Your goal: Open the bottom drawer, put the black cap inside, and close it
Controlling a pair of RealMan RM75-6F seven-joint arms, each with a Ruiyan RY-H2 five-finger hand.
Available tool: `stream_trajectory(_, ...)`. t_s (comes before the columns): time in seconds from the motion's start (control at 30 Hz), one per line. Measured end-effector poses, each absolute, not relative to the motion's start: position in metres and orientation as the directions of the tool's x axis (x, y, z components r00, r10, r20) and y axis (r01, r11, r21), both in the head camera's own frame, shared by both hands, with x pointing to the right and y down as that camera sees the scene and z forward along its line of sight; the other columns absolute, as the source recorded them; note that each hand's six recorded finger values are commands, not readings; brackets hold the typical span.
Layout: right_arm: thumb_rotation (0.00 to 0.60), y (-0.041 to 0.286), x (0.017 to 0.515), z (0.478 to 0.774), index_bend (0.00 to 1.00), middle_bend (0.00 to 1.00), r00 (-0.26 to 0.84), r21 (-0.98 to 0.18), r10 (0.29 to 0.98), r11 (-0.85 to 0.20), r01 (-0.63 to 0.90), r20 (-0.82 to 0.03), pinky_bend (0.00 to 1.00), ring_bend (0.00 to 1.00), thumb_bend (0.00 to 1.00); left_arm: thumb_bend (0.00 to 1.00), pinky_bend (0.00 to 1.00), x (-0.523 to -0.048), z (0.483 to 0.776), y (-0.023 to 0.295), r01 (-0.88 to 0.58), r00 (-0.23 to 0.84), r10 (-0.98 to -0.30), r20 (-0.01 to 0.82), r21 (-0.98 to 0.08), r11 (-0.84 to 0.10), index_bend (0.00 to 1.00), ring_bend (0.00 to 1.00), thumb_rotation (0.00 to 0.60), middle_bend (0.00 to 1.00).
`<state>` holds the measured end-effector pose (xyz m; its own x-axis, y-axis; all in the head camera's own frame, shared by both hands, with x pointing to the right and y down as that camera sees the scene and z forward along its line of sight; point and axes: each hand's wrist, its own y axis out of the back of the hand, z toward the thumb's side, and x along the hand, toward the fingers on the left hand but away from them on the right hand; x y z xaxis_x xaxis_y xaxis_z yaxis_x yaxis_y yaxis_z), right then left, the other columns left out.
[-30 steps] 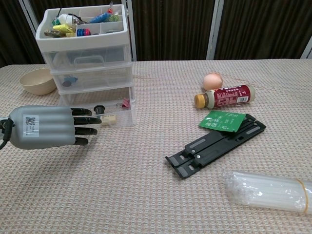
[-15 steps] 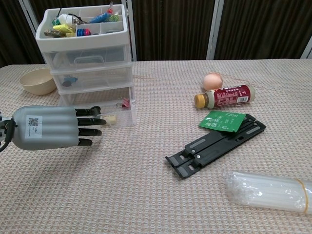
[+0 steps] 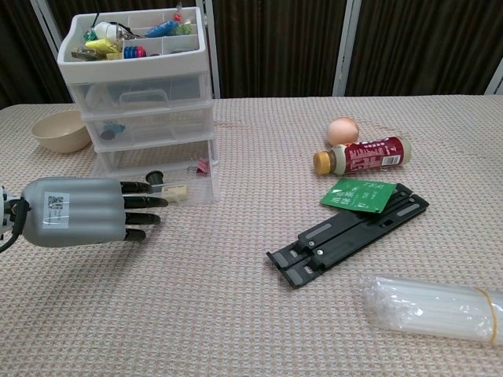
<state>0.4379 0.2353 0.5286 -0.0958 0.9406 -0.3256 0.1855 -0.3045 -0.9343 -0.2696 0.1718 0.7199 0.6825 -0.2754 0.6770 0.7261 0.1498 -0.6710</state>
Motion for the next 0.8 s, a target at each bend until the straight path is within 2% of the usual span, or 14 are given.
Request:
stream_trajectory(0.63,0.600,0.236,0.437,0.529,0.09,0.00,-0.095,-0.934,0.940,-0.305,0.187,-0.326,0.00,0.00,0.07,0.74,0.12,-0.279,0.729,0.142,0.755,0.628,-0.386,0.676,-0.649,0.092,0.31,0.03,0.600,0.14)
stream_trajectory(0.8,0.600,0.236,0.437,0.528,0.08,0.00,-0.098,-0.935,0.941,-0.303,0.186,-0.324,0.00,0.00,0.07,0.74,0.12,-0.279,0.734,0.137,0.766,0.613,-0.397,0.683,-0.638,0.084,0.31,0.03,0.600,0.14)
